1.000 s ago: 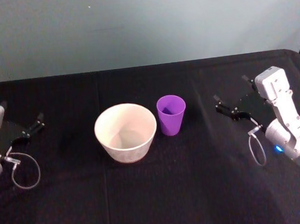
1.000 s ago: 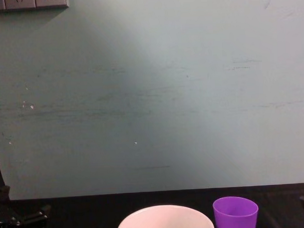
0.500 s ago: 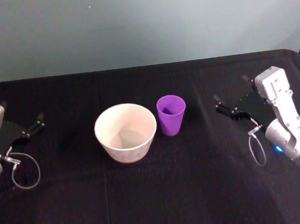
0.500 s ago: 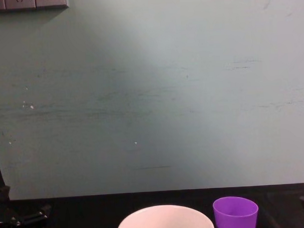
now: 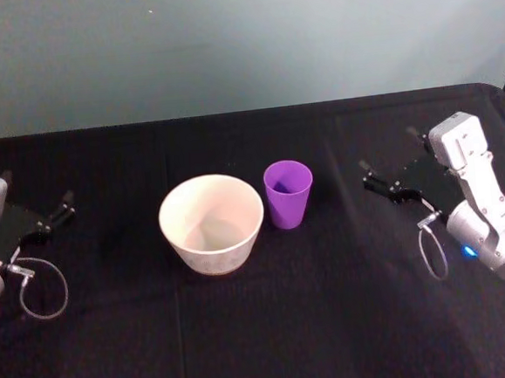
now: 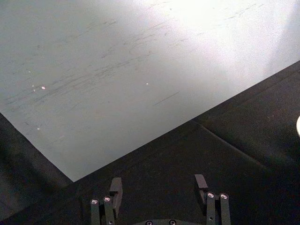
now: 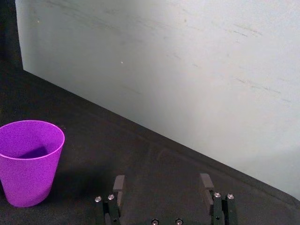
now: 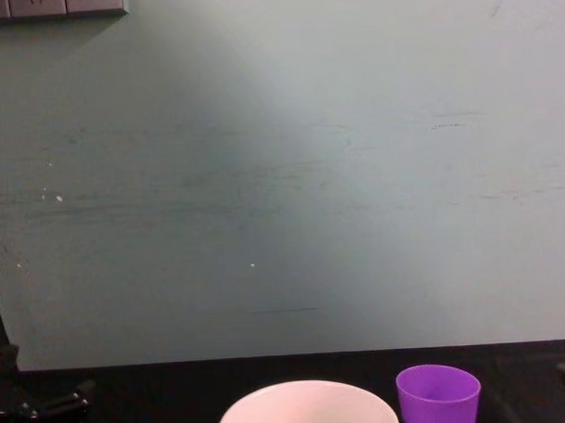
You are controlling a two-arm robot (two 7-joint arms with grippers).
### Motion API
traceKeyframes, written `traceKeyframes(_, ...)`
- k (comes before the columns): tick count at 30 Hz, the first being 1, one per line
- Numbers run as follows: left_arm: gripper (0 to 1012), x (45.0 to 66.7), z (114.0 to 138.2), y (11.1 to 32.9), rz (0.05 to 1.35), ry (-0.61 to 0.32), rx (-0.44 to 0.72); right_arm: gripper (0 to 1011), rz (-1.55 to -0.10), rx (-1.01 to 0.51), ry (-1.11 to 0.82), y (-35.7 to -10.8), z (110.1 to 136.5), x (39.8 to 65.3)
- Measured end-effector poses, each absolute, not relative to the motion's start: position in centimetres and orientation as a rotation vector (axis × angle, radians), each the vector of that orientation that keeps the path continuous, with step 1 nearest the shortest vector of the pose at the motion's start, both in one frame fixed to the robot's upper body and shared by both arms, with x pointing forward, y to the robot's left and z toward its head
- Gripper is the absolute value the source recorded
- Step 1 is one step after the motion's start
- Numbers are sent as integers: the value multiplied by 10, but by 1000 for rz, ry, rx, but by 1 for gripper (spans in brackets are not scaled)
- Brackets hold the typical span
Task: Pick up the cup and pour the mung beans from the cup into the bowl.
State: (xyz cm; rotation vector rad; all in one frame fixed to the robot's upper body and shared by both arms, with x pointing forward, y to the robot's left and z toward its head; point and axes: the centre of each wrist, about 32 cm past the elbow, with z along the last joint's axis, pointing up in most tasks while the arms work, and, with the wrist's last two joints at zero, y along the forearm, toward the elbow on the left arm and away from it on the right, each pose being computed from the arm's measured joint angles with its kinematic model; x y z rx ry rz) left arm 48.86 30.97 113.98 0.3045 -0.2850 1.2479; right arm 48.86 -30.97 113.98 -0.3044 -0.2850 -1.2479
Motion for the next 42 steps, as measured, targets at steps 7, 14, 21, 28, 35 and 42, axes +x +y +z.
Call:
traceKeyframes(7,1000,489,1140,310,1248,-285,304,1003,-1202,-248,-302,-319,1139,470)
traceKeyframes(14,1000,489,1140,310,1248,-285,304,1003,-1072,-231,-240,-327,1137,462)
traceKeyframes(21,1000,489,1140,310,1248,-285,304,1003,-950,-190,-145,-332,1128,462)
traceKeyframes(28,1000,489,1140,310,1248,-285,304,1003,-885,-151,-93,-329,1124,467)
traceKeyframes(35,1000,489,1140,310,1248,-285,304,1003,-841,-131,-69,-320,1121,474)
traceKeyframes(42,1000,489,1140,310,1248,-285,304,1003,-844,-125,-28,-311,1114,486)
